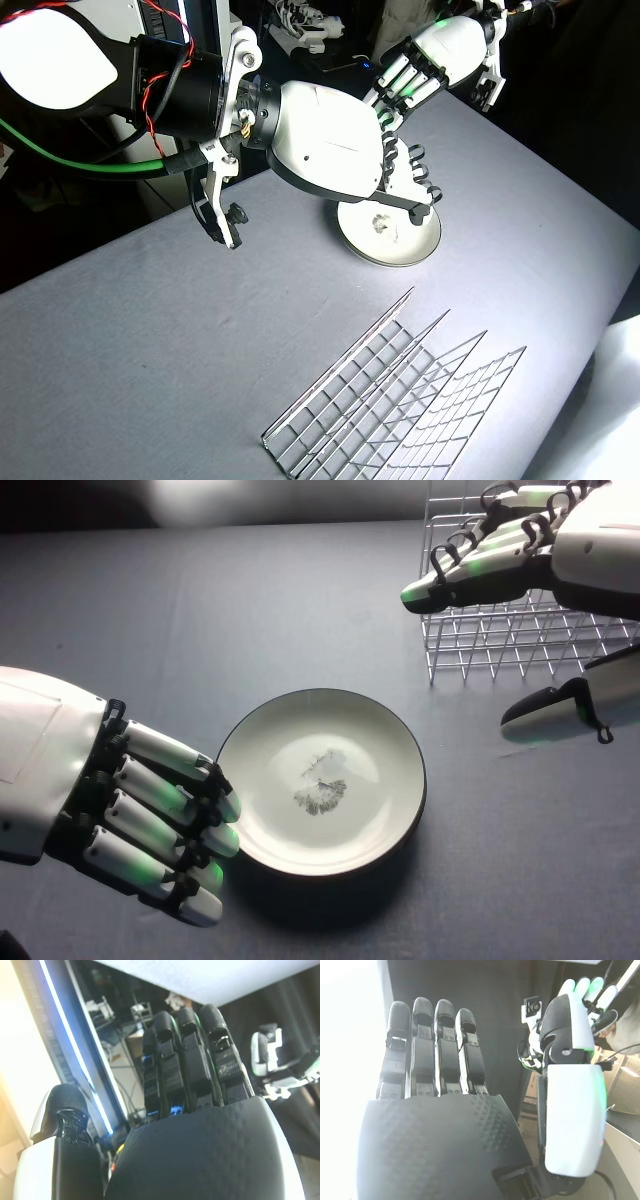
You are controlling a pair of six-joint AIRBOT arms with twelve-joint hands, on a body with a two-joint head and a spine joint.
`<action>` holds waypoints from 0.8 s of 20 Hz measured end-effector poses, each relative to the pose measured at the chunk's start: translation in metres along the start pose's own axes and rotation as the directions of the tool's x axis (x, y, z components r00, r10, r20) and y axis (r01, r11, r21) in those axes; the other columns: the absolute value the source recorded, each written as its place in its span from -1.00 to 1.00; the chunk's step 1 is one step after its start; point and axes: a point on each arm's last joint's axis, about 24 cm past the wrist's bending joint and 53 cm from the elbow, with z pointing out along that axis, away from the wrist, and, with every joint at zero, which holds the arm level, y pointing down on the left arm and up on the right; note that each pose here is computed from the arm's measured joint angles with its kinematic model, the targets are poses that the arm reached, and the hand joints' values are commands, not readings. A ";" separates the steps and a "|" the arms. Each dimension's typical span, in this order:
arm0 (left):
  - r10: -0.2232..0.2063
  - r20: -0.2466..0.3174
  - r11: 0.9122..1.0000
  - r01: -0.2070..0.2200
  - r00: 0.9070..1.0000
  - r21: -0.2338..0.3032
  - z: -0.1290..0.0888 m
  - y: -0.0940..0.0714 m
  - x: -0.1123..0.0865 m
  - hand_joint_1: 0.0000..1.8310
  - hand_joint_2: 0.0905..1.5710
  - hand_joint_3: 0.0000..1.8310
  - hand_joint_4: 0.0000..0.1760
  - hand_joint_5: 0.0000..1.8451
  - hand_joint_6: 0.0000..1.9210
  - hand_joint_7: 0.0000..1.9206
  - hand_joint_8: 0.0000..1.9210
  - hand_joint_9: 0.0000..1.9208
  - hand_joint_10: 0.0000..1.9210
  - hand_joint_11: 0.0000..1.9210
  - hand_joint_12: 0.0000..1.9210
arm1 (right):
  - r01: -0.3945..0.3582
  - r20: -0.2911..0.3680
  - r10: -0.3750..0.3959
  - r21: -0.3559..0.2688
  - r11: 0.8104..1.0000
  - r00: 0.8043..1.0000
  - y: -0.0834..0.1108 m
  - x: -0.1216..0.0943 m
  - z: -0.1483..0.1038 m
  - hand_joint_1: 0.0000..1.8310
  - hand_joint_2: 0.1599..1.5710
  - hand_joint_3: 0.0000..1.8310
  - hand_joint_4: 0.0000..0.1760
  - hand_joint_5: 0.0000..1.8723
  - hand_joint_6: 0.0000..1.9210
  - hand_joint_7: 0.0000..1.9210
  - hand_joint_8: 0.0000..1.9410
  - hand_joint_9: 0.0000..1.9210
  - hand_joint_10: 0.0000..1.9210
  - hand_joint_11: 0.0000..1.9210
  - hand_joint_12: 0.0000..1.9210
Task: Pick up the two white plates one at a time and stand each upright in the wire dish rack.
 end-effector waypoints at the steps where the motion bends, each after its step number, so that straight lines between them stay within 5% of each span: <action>1: 0.009 -0.004 1.000 -0.009 1.000 -0.001 0.000 0.000 0.001 -1.00 0.30 -0.90 -1.00 -1.00 -1.00 -1.00 -1.00 -1.00 -1.00 -1.00 -1.00 | 0.009 0.002 -0.009 -0.003 1.000 1.000 0.000 -0.001 -0.001 -1.00 0.54 -0.95 -1.00 -0.77 -0.97 -0.78 -0.97 -0.83 -0.96 -1.00 -0.59; 9: 0.024 0.023 1.000 -0.024 0.999 -0.002 -0.003 0.000 -0.010 -1.00 0.36 -0.98 -1.00 -1.00 -1.00 -1.00 -1.00 -1.00 -1.00 -1.00 -1.00 | 0.005 0.003 -0.005 -0.011 1.000 1.000 0.000 -0.001 -0.002 -1.00 0.59 -1.00 -1.00 -0.79 -1.00 -0.82 -1.00 -0.86 -1.00 -1.00 -0.67; 12: 0.032 0.010 0.999 -0.032 0.999 -0.008 -0.002 0.002 -0.006 -1.00 0.37 -0.98 -1.00 -1.00 -1.00 -1.00 -1.00 -1.00 -1.00 -1.00 -1.00 | 0.004 0.000 -0.004 -0.009 1.000 1.000 0.000 0.000 -0.002 -1.00 0.57 -1.00 -1.00 -0.73 -0.99 -0.75 -0.99 -0.79 -0.99 -1.00 -0.49; 16: 0.062 -0.012 0.997 -0.063 0.998 -0.046 0.004 0.015 -0.002 -1.00 0.36 -0.99 -1.00 -1.00 -1.00 -1.00 -1.00 -1.00 -1.00 -1.00 -1.00 | 0.005 0.000 -0.005 -0.009 1.000 1.000 0.000 0.000 -0.002 -1.00 0.58 -1.00 -1.00 -0.76 -1.00 -0.77 -0.99 -0.82 -1.00 -1.00 -0.53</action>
